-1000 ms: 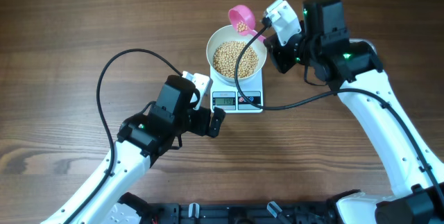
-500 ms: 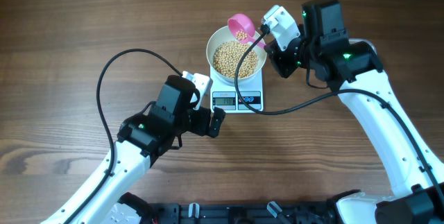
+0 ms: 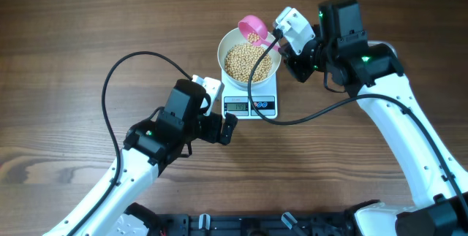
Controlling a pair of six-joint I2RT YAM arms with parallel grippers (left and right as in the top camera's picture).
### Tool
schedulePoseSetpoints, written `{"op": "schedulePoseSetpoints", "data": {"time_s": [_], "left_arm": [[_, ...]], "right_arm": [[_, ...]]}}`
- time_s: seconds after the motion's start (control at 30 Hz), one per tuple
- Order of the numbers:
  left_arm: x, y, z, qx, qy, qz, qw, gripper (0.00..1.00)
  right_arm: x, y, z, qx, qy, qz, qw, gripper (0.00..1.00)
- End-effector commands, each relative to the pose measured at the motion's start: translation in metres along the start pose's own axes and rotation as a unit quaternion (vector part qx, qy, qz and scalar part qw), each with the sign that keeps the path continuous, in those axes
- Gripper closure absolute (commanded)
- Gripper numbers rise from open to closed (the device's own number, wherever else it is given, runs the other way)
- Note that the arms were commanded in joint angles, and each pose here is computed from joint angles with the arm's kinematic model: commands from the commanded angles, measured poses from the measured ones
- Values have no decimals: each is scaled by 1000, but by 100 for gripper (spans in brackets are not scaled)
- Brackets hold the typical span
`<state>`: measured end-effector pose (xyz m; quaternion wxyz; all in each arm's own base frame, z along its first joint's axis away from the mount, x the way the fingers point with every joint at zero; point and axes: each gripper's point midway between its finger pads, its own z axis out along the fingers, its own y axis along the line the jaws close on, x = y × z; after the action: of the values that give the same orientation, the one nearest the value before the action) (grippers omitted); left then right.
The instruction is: Scoop item into bowl and weigh 150g on scale
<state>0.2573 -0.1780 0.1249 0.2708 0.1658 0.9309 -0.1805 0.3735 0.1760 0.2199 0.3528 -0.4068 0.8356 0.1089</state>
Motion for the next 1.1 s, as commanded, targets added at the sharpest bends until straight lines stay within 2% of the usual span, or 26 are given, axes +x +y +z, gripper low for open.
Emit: {"op": "schedulePoseSetpoints", "data": {"time_s": [0.0, 0.67, 0.83, 1.07], "left_arm": [[-8, -3, -2, 1, -8, 10, 1000, 0], [-8, -3, -2, 1, -8, 10, 1000, 0], [-8, -3, -2, 1, -8, 10, 1000, 0], [-8, -3, -2, 1, -8, 10, 1000, 0]], "right_arm": [[-6, 3, 1, -10, -8, -40, 999, 96], [-19, 12, 4, -13, -24, -93, 995, 96], [-29, 8, 4, -4, -43, -51, 998, 96], [-30, 7, 4, -7, -45, 49, 998, 96]]}}
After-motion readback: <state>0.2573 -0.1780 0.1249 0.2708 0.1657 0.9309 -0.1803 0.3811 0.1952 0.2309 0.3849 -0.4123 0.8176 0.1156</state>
